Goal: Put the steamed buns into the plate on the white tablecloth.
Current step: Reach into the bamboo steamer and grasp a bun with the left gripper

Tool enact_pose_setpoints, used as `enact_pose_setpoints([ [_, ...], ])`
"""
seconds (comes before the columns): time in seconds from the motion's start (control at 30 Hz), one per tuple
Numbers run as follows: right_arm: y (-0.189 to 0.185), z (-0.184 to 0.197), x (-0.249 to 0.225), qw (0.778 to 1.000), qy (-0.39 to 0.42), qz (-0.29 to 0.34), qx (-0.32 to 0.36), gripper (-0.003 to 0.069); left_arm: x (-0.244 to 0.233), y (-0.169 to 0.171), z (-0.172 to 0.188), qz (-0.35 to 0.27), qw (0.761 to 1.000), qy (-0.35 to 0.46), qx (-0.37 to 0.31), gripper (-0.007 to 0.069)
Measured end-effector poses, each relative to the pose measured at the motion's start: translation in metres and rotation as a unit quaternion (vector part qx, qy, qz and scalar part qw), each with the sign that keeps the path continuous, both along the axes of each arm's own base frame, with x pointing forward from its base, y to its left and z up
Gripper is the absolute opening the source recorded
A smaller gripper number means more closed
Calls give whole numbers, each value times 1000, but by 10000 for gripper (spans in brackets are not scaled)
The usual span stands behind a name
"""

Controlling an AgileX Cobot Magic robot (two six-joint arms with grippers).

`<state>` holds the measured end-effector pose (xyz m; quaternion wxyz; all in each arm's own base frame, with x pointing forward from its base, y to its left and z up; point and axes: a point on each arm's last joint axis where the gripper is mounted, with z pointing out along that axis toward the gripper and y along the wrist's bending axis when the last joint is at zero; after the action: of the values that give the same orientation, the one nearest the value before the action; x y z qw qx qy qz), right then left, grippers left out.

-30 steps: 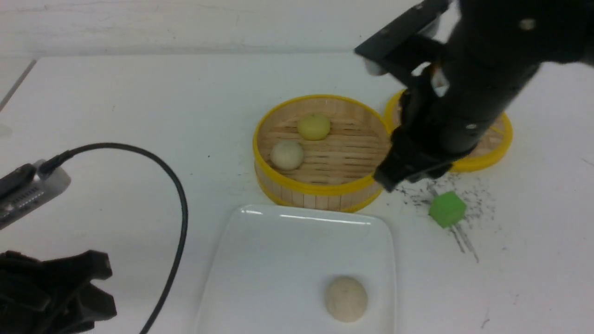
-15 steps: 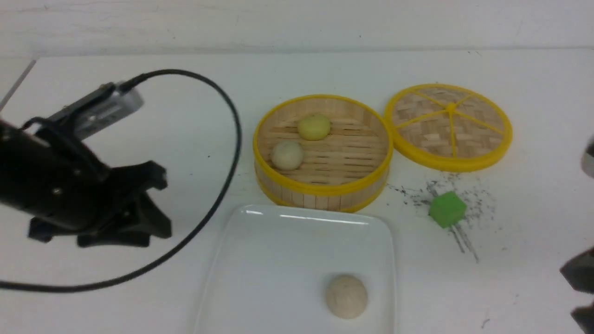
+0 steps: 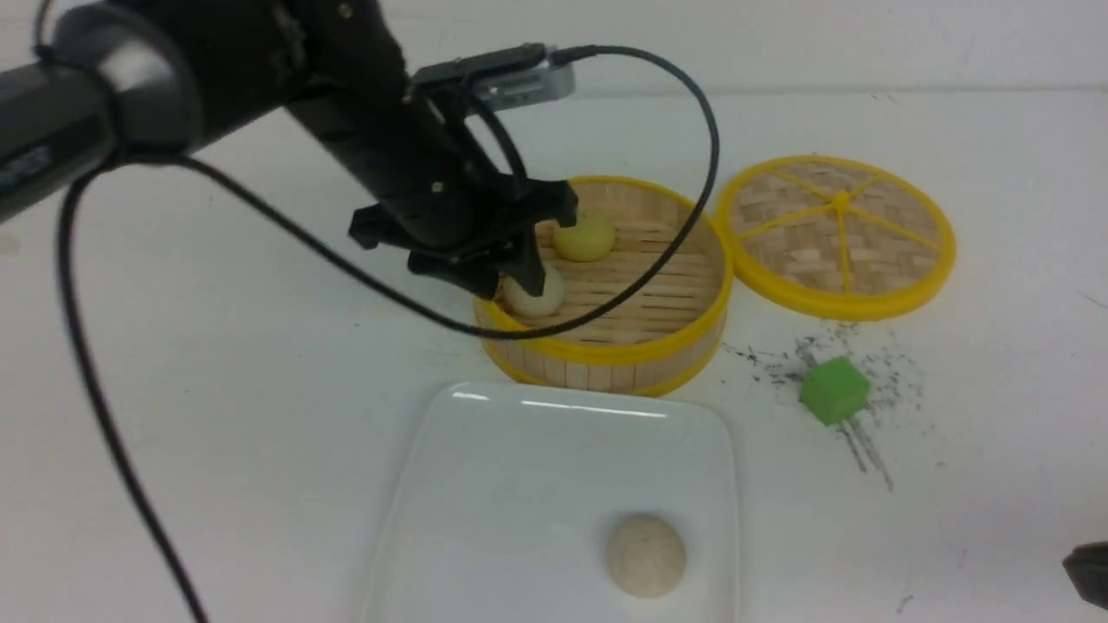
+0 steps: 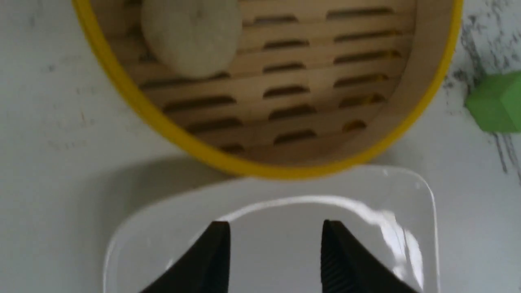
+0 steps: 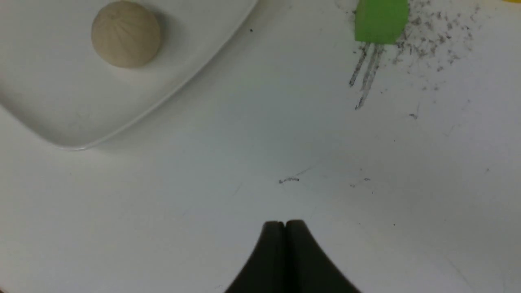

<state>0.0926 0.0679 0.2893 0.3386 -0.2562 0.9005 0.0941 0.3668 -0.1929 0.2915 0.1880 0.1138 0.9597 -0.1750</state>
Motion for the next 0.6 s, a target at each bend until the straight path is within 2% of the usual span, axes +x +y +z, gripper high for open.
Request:
enact_pose_setpoints([
  [0.13, 1, 1, 0, 1000, -4, 1, 4, -11, 31, -22, -12, -6, 999, -22, 46, 392],
  [0.33, 1, 1, 1, 1000, -5, 1, 5, -8, 55, -33, -42, -11, 996, -17, 85, 384],
  [0.47, 1, 1, 1, 1000, -5, 1, 5, -8, 62, -36, -58, -10, 996, -18, 88, 344],
  [0.6, 1, 1, 1, 1000, -5, 1, 5, -5, 68, -39, -71, -7, 996, -26, 84, 197],
])
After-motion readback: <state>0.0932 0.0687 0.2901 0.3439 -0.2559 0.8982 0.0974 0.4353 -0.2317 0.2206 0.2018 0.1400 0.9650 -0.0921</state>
